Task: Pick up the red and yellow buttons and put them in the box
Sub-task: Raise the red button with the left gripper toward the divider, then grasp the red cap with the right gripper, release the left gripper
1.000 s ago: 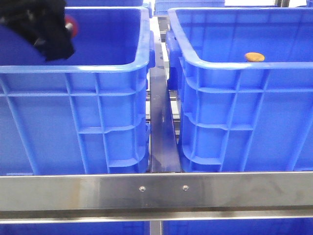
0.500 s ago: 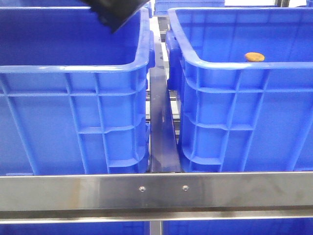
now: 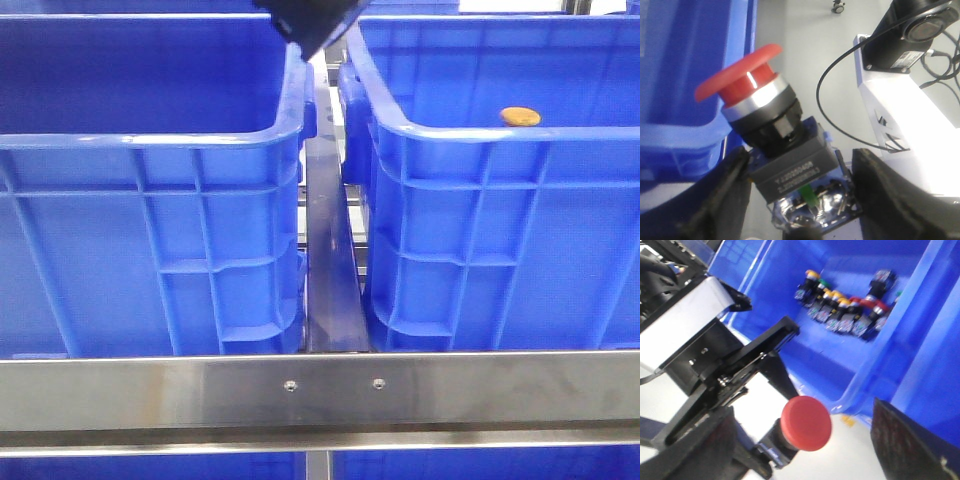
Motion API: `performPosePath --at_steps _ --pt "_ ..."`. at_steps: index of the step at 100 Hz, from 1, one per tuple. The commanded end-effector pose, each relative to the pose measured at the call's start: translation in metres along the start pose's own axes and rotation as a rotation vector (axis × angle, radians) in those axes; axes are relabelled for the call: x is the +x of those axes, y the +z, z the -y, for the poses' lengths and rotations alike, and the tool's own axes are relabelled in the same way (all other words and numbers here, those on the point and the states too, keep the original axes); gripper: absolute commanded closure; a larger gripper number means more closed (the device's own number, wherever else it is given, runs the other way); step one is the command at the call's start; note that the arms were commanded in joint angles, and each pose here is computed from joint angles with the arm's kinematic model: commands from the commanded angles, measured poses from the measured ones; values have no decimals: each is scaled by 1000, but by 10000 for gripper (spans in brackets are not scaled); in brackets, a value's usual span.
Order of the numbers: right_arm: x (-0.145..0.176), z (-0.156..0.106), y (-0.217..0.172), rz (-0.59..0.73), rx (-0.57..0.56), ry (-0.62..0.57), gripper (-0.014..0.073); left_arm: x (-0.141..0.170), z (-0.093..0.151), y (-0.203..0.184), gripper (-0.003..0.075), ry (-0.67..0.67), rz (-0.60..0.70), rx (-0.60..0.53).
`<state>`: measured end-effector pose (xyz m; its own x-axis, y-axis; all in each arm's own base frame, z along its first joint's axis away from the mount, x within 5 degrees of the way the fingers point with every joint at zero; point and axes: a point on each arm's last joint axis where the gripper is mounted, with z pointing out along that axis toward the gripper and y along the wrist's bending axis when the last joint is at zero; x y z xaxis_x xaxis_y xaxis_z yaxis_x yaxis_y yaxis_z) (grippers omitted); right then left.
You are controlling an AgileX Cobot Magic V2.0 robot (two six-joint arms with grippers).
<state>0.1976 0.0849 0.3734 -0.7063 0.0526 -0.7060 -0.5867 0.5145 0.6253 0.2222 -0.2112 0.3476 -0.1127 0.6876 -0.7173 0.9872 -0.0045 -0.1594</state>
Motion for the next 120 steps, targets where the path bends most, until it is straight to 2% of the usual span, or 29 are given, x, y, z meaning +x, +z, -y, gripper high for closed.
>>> performPosePath --at_steps 1,25,55,84,91,107,114,120 --pt "-6 -11 3 14 -90 59 13 -18 17 -16 740 37 101 15" --pt "-1 -7 24 -82 -148 122 13 -18 17 -16 740 34 108 21" --pt "-2 5 37 -107 -164 180 13 -18 18 -16 740 33 111 25" --pt "-1 0 44 -108 -168 170 22 -18 18 -16 740 33 111 25" --pt "-1 1 44 -102 -162 170 81 -18 18 -16 740 33 111 25" --pt "0 -1 44 -118 -177 170 313 -18 18 -16 731 34 108 24" --pt "0 -1 44 -120 -179 170 393 -18 18 -16 689 34 108 24" --pt "0 -1 44 -120 -179 170 435 -18 18 -16 617 34 109 22"
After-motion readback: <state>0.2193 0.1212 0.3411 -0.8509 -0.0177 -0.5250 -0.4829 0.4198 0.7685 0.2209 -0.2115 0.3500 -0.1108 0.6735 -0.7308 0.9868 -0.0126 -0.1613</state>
